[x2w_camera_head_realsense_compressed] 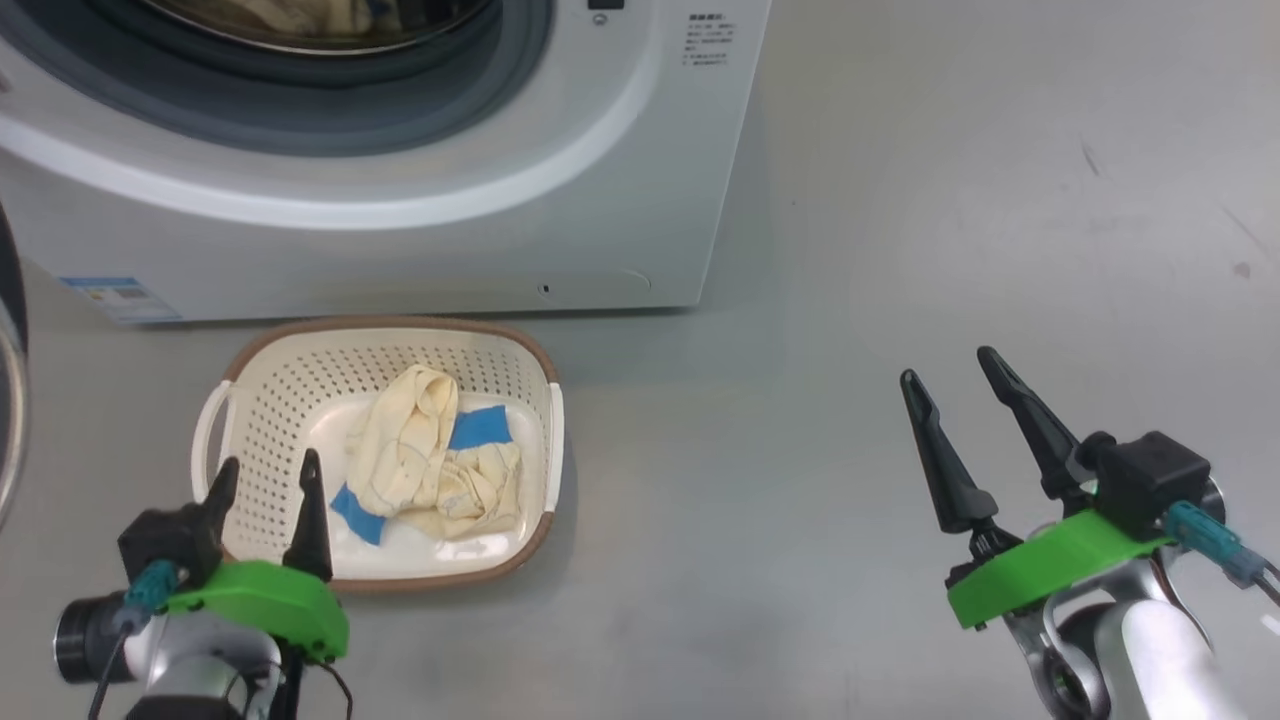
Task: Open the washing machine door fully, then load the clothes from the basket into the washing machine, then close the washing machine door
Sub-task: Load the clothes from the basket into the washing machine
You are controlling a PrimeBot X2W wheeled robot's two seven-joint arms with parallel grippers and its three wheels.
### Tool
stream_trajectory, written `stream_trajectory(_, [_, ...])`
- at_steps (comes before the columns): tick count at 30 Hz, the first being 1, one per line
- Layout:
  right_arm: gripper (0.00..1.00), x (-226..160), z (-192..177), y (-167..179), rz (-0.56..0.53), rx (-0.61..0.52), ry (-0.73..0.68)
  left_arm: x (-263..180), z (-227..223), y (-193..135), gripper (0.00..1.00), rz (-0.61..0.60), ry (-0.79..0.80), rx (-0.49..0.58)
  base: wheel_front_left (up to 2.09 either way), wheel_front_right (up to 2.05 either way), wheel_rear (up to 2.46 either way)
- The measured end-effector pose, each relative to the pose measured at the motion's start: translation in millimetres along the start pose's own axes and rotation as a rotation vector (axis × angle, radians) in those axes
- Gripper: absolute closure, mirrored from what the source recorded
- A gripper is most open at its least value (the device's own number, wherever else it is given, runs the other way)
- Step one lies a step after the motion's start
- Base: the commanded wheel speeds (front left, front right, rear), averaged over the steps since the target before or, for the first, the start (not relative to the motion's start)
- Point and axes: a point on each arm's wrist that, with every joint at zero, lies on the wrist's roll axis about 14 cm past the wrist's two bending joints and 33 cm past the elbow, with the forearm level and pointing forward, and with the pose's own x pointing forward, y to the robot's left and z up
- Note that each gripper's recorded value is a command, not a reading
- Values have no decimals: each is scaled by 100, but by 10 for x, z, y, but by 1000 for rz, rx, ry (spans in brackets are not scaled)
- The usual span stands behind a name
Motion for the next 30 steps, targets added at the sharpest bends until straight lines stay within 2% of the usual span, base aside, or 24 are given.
stream_trajectory(6, [0, 227, -159, 2, 13, 10, 19, 438, -430, 8, 0, -68, 141, -3, 0, 0, 0])
stream_trajectory(16, [0, 534, -525, -160, -6, 7, 76, 1059, -1253, -49, 0, -145, 396, -95, 0, 0, 0])
stream_trajectory(30, [0, 553, -1028, -457, -79, 18, 175, 1453, -2321, -280, 0, -211, 718, -132, 0, 0, 0])
